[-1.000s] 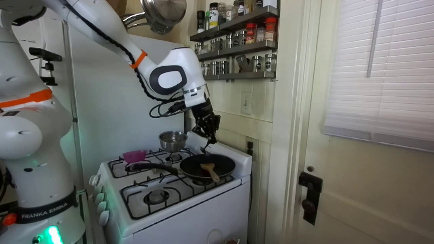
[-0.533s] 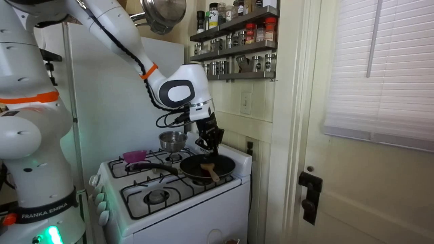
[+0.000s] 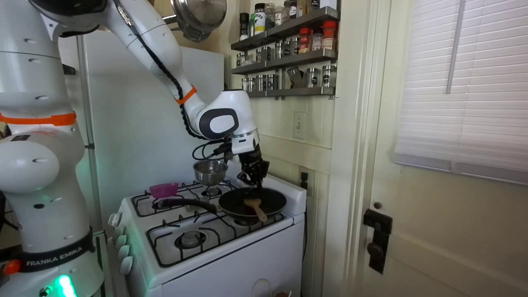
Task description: Take the silver spoon out of the silver bowl and put it in the pan.
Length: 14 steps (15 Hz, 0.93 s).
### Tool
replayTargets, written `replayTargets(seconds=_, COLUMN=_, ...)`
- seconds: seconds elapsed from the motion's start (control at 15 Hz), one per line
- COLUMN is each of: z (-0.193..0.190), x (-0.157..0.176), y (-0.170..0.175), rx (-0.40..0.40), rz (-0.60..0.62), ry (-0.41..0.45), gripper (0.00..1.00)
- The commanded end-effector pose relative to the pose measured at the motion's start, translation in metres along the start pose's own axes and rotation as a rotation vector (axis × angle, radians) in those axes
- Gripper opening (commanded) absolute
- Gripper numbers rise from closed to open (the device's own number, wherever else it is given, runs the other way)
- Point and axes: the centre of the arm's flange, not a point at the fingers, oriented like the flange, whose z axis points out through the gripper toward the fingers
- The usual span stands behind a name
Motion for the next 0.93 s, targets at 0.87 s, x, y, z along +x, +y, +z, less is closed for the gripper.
replayTargets(seconds=0.87, z=0.024, x=0.026, y=-0.009, rx=0.026, rz=-0.164, ry=-0.070, gripper=0.01)
